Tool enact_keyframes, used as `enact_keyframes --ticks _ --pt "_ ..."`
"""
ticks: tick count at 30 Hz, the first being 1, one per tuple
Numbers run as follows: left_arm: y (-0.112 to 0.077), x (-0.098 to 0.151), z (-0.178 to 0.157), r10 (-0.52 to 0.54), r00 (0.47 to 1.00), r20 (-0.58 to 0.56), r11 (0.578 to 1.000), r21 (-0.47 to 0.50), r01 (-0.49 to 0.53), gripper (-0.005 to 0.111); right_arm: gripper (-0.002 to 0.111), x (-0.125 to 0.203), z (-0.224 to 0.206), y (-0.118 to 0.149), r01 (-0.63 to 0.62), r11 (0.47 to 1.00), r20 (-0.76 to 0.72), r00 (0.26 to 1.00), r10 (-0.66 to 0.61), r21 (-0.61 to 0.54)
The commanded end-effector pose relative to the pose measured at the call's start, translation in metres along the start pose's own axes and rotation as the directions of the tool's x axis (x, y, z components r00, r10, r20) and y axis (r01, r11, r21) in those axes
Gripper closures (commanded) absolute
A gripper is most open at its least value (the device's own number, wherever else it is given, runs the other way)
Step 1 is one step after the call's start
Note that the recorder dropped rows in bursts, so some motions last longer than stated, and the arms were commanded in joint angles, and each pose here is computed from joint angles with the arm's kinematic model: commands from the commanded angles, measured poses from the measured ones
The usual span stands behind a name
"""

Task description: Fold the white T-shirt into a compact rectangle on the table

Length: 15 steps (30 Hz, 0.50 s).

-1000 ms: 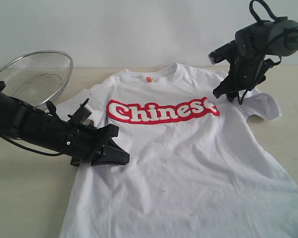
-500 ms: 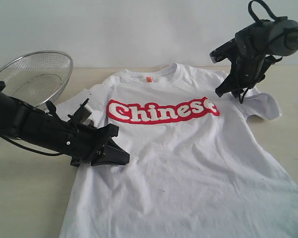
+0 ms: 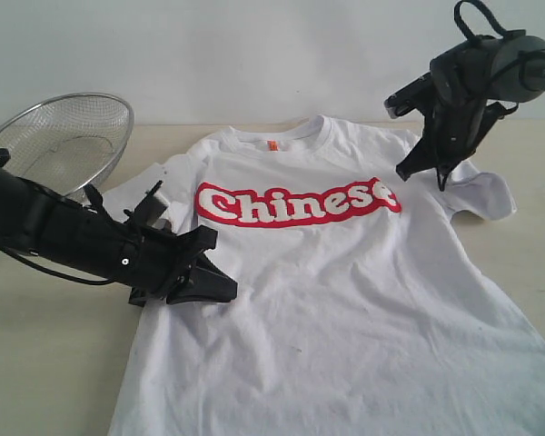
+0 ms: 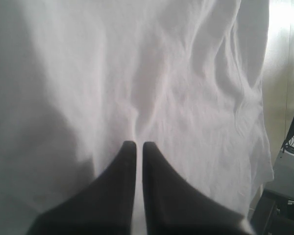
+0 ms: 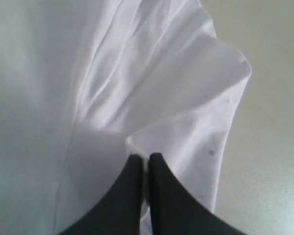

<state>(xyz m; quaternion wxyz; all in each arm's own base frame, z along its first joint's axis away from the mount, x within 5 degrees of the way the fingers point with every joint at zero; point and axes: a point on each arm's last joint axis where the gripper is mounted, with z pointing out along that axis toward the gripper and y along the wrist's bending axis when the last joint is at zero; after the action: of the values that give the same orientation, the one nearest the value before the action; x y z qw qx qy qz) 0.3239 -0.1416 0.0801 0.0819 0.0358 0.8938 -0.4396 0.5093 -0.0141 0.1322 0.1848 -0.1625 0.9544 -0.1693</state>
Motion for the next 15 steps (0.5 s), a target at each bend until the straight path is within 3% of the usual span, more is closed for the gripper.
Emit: enact_keyframes --ticks 1,15 --pt "0.004 0.003 0.004 -0.011 1.0 -0.021 1.0 -0.006 0.011 0.102 0.108 -0.012 -0.018 0.001 -0.049 0.991 0.015 0.999 0.051 -0.126" --pt "0.002 0.004 0.004 -0.011 1.0 -0.028 1.0 0.008 0.012 0.102 0.108 -0.035 -0.043 0.014 -0.117 0.914 0.1 0.981 0.168 -0.388"
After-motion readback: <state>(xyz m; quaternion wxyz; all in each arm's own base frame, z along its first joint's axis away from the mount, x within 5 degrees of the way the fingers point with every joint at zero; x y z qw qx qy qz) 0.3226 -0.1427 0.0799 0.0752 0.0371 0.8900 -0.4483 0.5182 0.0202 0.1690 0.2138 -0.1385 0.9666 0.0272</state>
